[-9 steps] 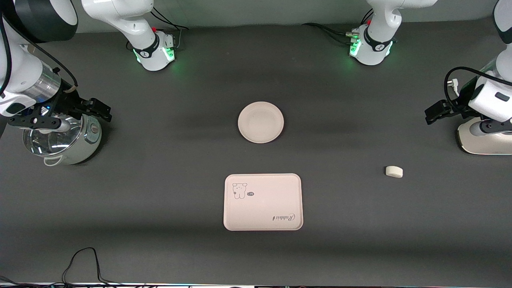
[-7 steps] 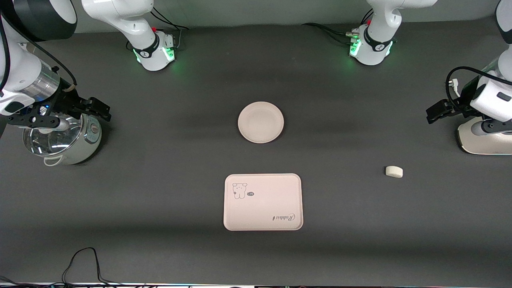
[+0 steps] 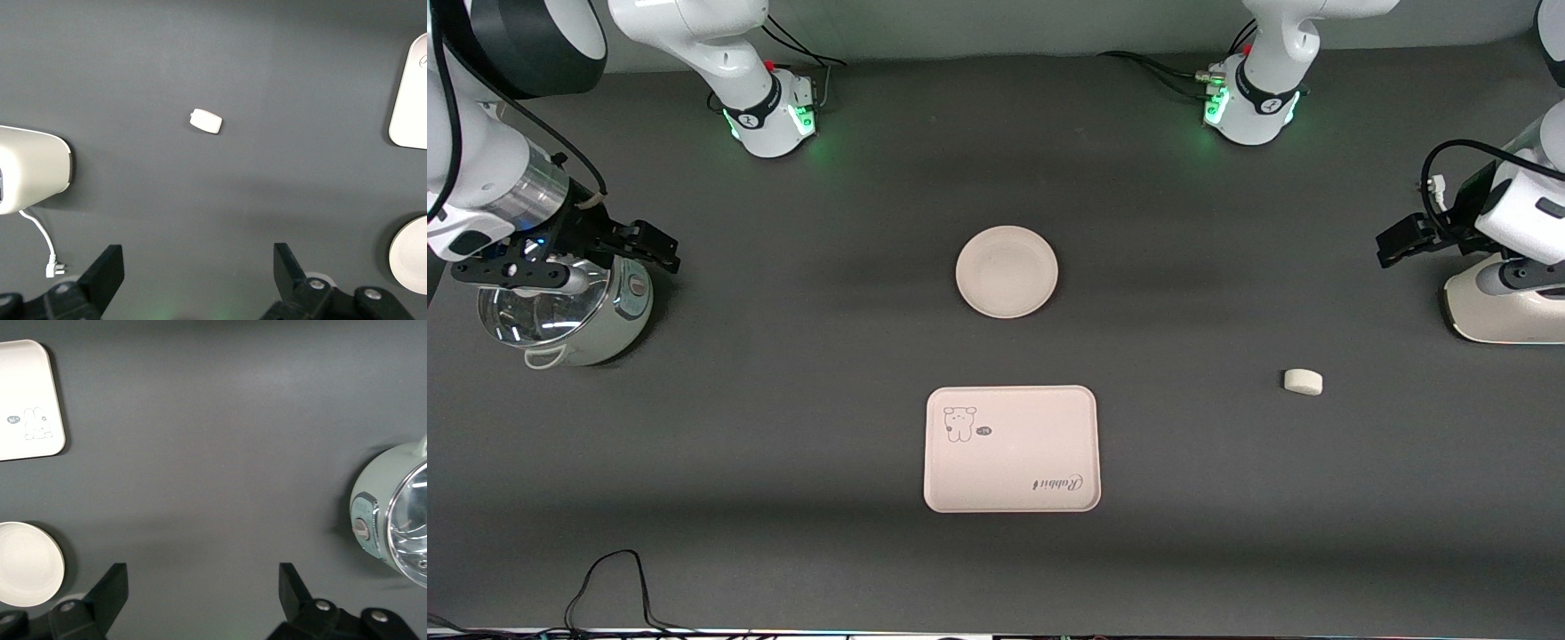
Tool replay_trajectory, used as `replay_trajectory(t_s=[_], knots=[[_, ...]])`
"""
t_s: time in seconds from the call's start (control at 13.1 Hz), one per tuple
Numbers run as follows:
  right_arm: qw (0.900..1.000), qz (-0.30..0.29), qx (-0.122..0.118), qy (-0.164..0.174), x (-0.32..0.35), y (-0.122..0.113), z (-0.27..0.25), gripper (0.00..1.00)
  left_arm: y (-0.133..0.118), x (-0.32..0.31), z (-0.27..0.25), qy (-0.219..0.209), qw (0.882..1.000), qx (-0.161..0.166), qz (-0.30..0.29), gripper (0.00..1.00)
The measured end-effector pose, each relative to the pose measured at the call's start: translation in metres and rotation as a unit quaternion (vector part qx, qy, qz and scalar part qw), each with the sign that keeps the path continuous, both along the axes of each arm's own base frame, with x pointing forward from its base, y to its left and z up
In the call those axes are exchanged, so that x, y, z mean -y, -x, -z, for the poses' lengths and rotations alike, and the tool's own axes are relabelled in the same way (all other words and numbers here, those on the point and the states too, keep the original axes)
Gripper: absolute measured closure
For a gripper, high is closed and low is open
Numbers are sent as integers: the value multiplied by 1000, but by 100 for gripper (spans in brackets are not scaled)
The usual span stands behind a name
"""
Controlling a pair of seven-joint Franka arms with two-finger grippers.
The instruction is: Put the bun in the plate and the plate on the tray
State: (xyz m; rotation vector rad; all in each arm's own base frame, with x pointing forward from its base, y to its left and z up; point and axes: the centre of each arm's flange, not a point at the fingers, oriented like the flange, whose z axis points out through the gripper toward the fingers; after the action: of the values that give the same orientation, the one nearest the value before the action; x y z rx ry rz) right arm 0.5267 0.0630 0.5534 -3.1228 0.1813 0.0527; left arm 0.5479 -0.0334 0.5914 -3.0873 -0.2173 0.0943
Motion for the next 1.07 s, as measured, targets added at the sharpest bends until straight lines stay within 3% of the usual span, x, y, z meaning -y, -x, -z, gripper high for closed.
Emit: replay_trajectory(t_s=[0.38, 0.76, 1.07], knots=[[1000, -9, -8, -11, -17, 0, 18, 0, -37, -21, 86, 1, 999, -45, -23, 0], [999, -38, -14, -13, -53, 8, 57, 0, -78, -30, 235, -3, 998, -56, -36, 0], [999, -51, -5, -17, -85, 16, 85, 0, -88, -58, 316, -5, 996, -68, -57, 0]])
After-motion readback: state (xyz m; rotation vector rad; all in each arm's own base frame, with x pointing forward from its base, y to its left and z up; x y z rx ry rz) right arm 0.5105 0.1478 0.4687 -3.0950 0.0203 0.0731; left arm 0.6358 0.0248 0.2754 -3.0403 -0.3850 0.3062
